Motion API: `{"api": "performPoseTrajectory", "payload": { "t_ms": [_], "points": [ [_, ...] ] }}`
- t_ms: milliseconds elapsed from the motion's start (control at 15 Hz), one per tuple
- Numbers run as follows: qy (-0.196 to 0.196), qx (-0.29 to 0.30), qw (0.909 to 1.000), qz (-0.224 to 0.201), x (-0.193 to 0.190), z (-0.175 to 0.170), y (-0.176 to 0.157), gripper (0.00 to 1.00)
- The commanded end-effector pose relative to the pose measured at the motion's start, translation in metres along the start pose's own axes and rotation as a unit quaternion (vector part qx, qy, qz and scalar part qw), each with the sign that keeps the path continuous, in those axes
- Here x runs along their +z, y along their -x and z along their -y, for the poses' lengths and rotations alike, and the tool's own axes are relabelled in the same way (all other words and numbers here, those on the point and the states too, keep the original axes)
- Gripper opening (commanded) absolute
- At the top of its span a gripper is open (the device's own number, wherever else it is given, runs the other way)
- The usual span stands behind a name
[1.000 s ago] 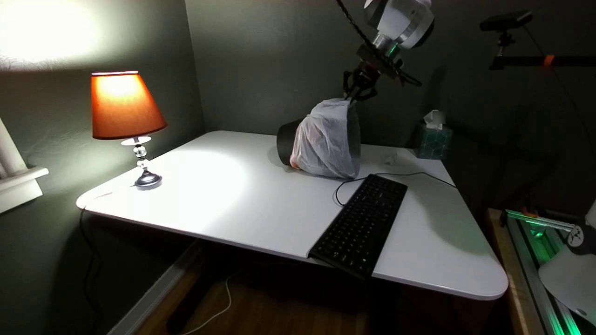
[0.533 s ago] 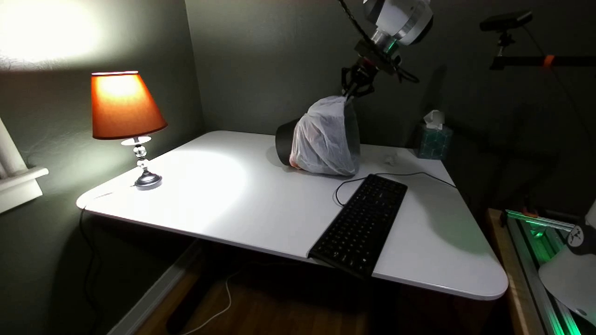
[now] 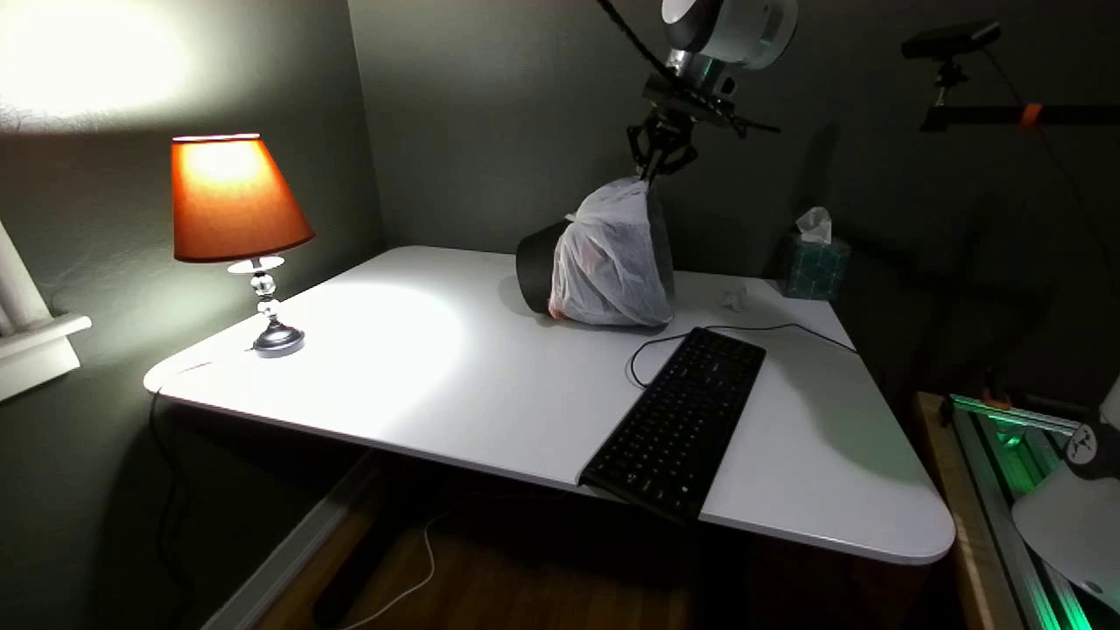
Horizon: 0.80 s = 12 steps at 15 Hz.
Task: Pick up the bucket then put the white paper into it
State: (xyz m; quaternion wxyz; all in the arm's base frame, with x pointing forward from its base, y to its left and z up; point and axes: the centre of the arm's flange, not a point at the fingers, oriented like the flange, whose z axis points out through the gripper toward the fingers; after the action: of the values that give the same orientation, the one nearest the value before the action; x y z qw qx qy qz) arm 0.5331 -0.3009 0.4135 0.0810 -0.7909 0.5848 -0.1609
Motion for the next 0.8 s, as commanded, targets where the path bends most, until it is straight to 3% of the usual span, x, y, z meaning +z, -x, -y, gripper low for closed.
{"api": "performPoseTrajectory", "payload": {
  "t_ms": [0, 200, 400, 467, 533, 733],
  "points": [
    [0.089, -0.035, 0.995, -0.032, -0.01, 0.025, 0.012, 0.03],
    [0.142, -0.076, 0.9856, -0.05, -0.009, 0.042, 0.02, 0.03],
    [0.152, -0.098, 0.9825, -0.046, -0.007, 0.054, 0.027, 0.03],
    [0.149, -0.102, 0.9825, -0.047, -0.01, 0.055, 0.03, 0.35],
    [0.145, -0.103, 0.9828, -0.049, -0.015, 0.056, 0.033, 0.37],
    [0.131, -0.118, 0.9828, -0.054, -0.033, 0.043, 0.037, 0.58]
  ]
}}
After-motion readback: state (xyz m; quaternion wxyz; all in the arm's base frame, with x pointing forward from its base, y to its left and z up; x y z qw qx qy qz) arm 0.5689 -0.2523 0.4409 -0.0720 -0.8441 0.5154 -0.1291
